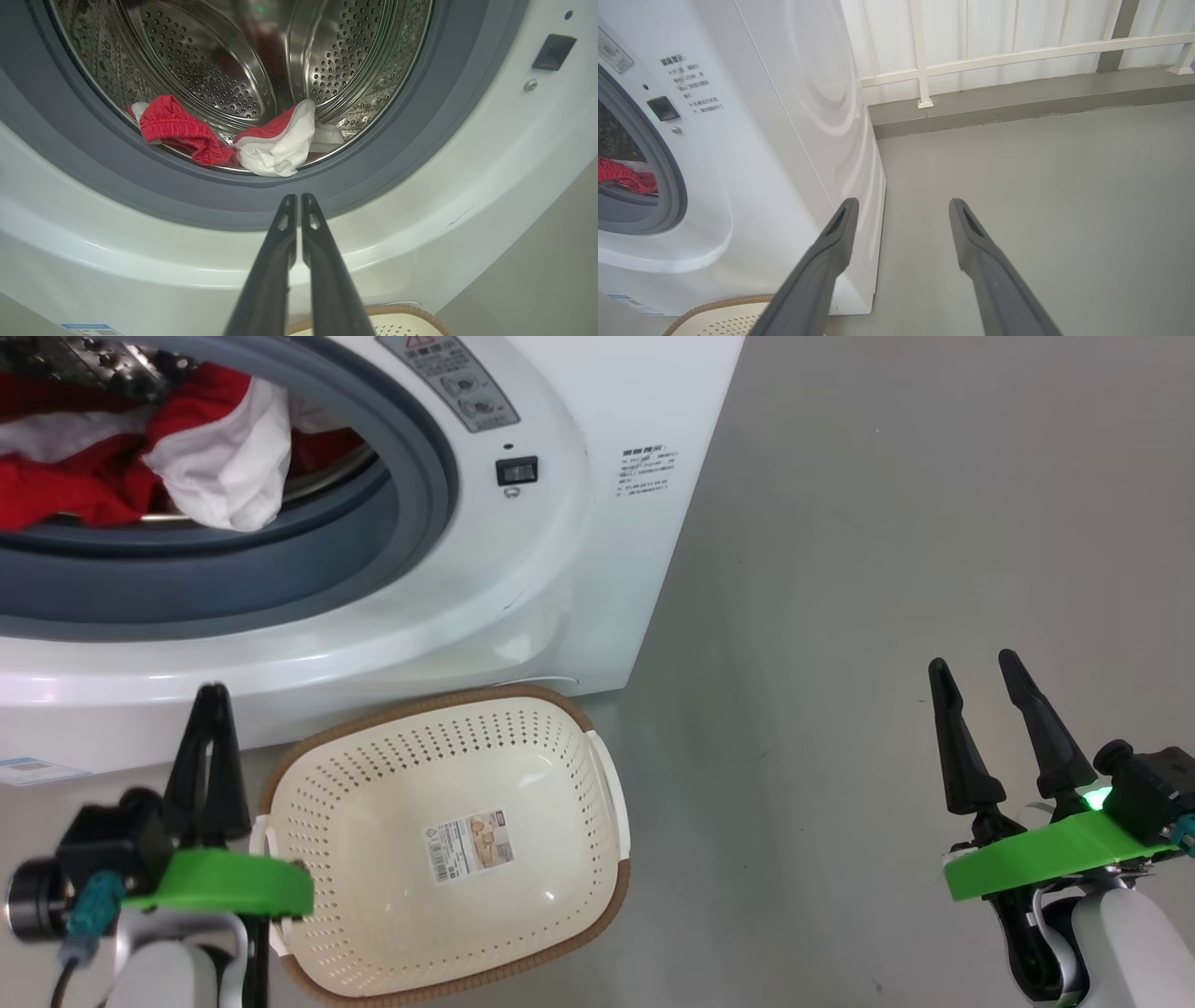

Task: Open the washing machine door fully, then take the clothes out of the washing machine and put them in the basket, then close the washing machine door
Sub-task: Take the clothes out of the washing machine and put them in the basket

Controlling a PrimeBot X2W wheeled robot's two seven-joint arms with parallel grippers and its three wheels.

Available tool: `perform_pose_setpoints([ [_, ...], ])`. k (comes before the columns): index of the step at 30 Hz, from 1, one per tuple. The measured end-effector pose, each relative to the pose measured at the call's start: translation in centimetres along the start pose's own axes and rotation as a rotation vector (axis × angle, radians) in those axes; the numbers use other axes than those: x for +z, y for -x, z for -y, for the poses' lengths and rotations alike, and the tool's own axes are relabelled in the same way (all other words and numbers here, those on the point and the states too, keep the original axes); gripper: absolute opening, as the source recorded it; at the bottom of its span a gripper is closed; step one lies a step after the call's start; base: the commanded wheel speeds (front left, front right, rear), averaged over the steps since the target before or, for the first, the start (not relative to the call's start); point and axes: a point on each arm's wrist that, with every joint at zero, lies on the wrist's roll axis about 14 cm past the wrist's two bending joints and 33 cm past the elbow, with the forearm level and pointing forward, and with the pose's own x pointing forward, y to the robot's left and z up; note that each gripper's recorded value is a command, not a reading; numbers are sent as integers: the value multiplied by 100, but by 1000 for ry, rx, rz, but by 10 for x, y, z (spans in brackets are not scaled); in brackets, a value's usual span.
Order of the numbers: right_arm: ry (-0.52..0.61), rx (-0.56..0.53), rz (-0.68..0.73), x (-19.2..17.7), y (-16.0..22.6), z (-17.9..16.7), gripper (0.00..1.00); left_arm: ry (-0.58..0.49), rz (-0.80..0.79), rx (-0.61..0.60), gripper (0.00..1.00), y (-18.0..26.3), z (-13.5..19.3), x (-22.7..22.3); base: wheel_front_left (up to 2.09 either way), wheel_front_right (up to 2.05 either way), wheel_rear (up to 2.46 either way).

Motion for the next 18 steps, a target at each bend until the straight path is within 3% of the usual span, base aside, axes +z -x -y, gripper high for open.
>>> perform_pose_setpoints([
  [3, 1, 2, 1, 1, 0, 0, 100, 8, -3, 20, 28, 10, -4, -2, 0, 0, 0],
  [5, 2, 2, 0, 0, 0, 0, 100, 19, -1, 24, 49, 15, -3, -2, 0, 0, 0],
  [6, 2, 2, -1, 0, 0, 0, 100, 22, 0, 24, 72, 16, -2, -2, 0, 0, 0],
  [8, 3, 3, -1, 0, 0, 0, 100, 24, 2, 22, 100, 20, 0, -2, 0, 0, 0],
  [18, 4, 1, -9, -3, -1, 1, 100, 40, 10, 37, 100, 21, 0, 0, 0, 0, 0],
])
